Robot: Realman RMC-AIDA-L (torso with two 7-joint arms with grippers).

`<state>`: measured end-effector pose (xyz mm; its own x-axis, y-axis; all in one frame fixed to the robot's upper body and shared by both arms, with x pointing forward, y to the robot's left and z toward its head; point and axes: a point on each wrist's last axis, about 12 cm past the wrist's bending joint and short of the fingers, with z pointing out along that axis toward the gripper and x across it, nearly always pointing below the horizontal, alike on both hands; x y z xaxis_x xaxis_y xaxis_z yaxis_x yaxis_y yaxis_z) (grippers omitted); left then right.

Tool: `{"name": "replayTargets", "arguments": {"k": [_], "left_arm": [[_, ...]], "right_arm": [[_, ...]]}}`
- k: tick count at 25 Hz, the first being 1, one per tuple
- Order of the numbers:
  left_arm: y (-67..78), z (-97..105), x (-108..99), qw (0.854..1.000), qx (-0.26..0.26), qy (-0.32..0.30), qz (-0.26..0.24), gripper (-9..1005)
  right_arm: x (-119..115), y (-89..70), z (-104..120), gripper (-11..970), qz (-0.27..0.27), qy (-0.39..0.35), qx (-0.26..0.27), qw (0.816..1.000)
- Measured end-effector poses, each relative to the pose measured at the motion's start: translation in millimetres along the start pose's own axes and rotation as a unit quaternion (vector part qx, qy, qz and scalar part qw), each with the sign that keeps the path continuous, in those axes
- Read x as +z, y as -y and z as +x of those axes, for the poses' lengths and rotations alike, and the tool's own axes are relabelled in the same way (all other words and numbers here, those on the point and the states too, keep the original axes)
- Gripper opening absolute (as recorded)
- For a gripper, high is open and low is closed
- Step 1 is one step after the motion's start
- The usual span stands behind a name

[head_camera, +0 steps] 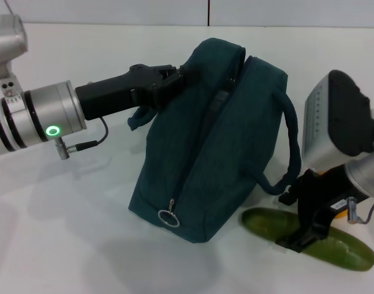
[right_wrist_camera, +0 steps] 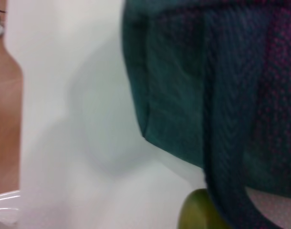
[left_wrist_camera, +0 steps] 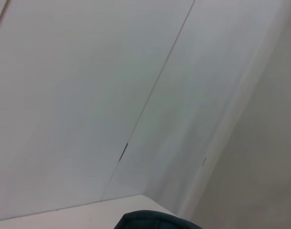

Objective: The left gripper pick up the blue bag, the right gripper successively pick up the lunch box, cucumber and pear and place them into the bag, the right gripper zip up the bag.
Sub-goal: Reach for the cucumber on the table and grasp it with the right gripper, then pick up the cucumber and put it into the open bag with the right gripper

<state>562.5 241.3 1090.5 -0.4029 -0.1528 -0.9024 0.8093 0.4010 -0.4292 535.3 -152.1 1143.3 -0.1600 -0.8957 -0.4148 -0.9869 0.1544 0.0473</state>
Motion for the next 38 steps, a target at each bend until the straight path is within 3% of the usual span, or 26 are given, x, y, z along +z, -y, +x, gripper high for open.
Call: {"name": "replayTargets", "arguments": {"k": [20, 31, 38], "left_arm": [[2.4, 4.2, 0.9, 1.000, -0.007, 0.003, 0.004, 98], [2.3, 5.1, -0.6, 1.000, -0.010, 0.003, 0.002, 101], [2.5, 5.7, -1.8, 1.000, -0.009, 0.004, 0.002, 104]], "right_arm": [[11.7, -1.3, -5.7, 763, -0.007, -0.020, 0.000, 1.000], [9.4, 0.2, -6.1, 568, -0.006, -0.014, 0.000, 1.000], [1.5, -1.9, -8.3, 548, -0.012, -0.001, -0.015, 1.000]]}}
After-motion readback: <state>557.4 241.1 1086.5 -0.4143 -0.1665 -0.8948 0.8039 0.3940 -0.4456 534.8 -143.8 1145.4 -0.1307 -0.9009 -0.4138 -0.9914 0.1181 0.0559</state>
